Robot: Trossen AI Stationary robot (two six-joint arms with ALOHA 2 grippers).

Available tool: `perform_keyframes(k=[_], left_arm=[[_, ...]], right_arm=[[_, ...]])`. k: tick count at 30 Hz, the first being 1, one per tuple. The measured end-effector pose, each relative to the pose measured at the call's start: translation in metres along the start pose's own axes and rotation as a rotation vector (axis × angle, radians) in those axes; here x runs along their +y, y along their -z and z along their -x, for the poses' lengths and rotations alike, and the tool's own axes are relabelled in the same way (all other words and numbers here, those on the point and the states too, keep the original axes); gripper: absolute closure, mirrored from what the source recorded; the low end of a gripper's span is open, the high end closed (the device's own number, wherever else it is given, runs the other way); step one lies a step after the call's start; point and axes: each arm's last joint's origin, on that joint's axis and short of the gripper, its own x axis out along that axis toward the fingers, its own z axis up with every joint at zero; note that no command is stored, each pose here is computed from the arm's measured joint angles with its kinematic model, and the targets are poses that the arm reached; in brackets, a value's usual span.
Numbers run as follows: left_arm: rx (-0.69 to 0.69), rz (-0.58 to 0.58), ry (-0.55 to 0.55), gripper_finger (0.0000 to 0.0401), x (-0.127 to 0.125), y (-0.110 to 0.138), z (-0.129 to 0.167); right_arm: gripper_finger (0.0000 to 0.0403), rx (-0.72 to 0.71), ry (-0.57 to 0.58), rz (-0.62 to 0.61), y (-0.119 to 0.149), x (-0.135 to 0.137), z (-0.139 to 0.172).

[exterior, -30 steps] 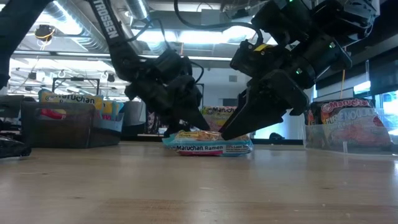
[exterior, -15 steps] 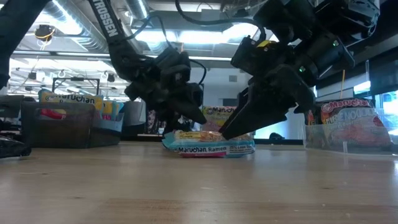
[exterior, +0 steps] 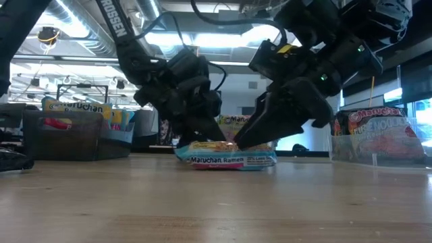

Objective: Sort Maruchan noodles
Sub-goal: Put the blue noodle pack into the black bin

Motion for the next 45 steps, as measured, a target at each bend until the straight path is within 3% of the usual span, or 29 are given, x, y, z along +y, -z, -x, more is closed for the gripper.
perform_keyframes(k=[4,12,22,34,41,45], left_arm=[[-0.003,-0.046,-0.009,0.0204,-0.002,0.001,-0.002],[0.011,-0.059,0.027,0.0296,-0.004,0.002,-0.003],[-0.002,-0.054,-0.004,0.0393,-0.003,0.002,-0.003],[-0.025,-0.170,-0.016,0.0399,-0.023,0.001,-0.001],[-0.058,-0.270,-0.071,0.0400,-0.056,-0.003,0.019],[-0.063,-0.309,-0.130,0.0400,-0.077,-0.002,0.035]], right_arm=[[0.0166,-0.009,0.007,0.000,-0.001,0.000,0.000],[0.0166,-0.011,0.007,0.002,0.000,0.001,-0.002],[0.0166,0.010,0.015,0.014,-0.001,0.000,0.003],[0.0166,0.164,0.050,-0.037,-0.016,-0.016,0.067],[0.0166,0.251,0.156,-0.024,-0.008,-0.021,0.074],[0.0166,0.235,0.151,-0.024,-0.010,-0.020,0.073]])
